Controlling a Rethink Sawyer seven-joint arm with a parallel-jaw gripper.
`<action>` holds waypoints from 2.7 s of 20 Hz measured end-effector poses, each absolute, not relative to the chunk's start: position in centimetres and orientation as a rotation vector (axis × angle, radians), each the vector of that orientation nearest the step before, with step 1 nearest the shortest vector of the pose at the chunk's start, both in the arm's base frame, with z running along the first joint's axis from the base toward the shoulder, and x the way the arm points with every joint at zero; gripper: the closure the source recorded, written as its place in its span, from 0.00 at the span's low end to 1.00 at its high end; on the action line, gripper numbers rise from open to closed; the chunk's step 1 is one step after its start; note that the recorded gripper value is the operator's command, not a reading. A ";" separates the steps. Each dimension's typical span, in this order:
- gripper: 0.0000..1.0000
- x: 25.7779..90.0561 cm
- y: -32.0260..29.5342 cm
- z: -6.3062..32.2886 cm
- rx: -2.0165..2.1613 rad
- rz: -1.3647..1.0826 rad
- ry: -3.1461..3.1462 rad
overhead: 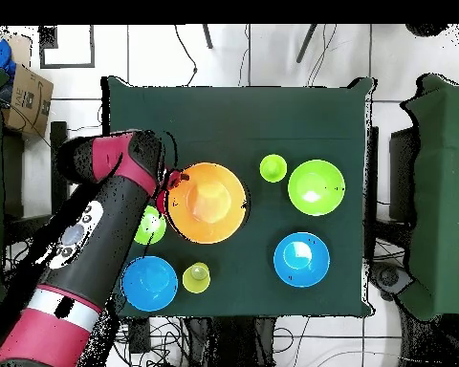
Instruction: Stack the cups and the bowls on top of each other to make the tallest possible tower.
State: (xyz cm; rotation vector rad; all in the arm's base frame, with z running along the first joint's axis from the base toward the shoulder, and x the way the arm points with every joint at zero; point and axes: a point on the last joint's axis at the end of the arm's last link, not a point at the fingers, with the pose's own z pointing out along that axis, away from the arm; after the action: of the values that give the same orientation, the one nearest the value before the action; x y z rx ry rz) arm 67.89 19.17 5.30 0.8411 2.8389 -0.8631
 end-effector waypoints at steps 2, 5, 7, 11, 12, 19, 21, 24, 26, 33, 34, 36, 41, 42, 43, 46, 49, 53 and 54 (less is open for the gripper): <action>1.00 68.1 19.3 5.5 0.861 -0.844 2.844; 1.00 68.3 19.7 5.8 0.875 -0.816 2.847; 1.00 68.5 20.1 6.1 0.882 -0.795 2.850; 1.00 68.7 20.5 6.7 0.884 -0.770 2.852; 1.00 68.7 20.5 6.8 0.884 -0.767 2.852; 1.00 69.1 21.3 7.7 0.890 -0.719 2.858; 1.00 69.1 21.3 7.9 0.890 -0.715 2.857; 1.00 69.2 21.2 7.9 0.893 -0.714 2.856; 1.00 69.2 21.1 7.9 0.895 -0.716 2.857; 1.00 68.9 20.8 7.0 0.896 -0.732 2.863; 1.00 68.9 20.8 6.9 0.896 -0.734 2.864; 1.00 68.8 20.7 6.7 0.896 -0.739 2.866; 1.00 68.7 20.6 6.0 0.889 -0.749 2.866; 1.00 68.7 20.6 5.9 0.886 -0.748 2.863; 1.00 68.7 20.5 5.9 0.883 -0.747 2.860; 1.00 68.8 20.4 6.0 0.880 -0.746 2.852; 1.00 68.9 20.3 6.1 0.879 -0.749 2.847; 1.00 69.0 20.2 6.2 0.879 -0.753 2.843; 1.00 69.0 20.2 6.2 0.879 -0.754 2.843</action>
State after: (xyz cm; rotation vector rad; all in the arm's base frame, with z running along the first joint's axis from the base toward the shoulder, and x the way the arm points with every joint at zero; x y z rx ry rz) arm 68.96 20.15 6.19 0.8790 2.8428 -0.7537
